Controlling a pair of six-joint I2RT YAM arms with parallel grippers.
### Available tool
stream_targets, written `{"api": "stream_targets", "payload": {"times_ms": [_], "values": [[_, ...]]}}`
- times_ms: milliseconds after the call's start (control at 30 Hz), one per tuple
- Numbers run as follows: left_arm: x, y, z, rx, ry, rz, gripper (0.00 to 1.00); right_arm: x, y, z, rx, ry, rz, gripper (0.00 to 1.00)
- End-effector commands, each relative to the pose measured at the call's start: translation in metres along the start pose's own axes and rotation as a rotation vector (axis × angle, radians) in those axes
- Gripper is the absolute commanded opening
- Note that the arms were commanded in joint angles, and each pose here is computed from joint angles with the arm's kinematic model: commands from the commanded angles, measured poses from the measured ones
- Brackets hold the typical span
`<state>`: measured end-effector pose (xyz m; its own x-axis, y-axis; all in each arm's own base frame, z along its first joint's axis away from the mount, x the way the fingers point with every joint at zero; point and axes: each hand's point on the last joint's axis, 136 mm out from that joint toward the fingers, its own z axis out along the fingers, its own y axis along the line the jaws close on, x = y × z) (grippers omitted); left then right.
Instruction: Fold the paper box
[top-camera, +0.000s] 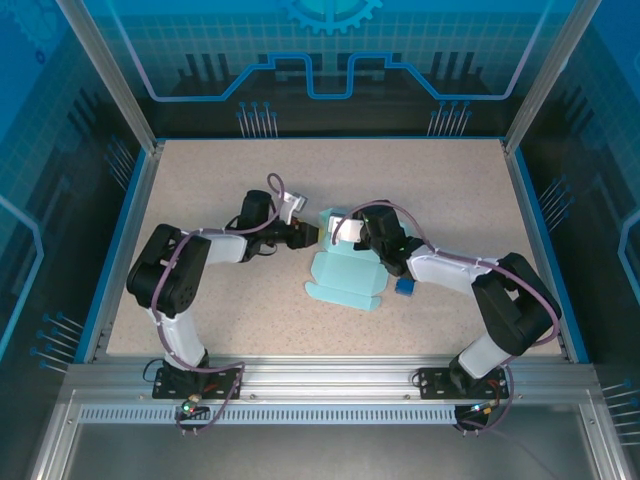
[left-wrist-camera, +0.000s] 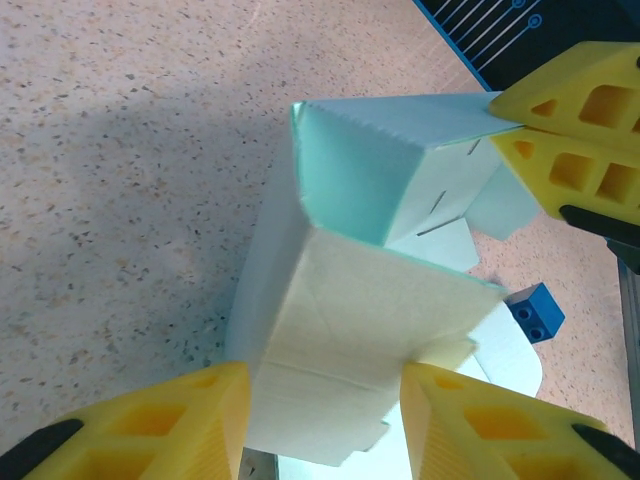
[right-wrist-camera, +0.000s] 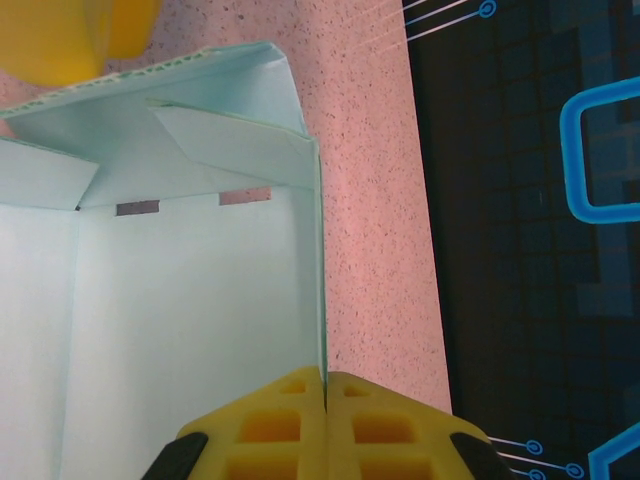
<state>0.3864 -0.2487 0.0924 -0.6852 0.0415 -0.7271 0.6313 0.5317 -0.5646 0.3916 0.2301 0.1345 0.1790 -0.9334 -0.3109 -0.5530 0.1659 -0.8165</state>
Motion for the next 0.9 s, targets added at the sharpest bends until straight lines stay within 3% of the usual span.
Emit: {"api": "stream_targets", "payload": {"times_ms": [0, 867], "values": [[0.002, -0.010, 0.008, 0.057, 0.006, 0.073, 0.45, -0.009, -0.008, -0.007, 0.045, -0.037, -0.031, 0.00], [0.014, -0.012, 0.021, 0.079, -0.007, 0.131, 0.43, -0.013, 0.003, -0.016, 0.089, -0.060, -0.027, 0.00]]}}
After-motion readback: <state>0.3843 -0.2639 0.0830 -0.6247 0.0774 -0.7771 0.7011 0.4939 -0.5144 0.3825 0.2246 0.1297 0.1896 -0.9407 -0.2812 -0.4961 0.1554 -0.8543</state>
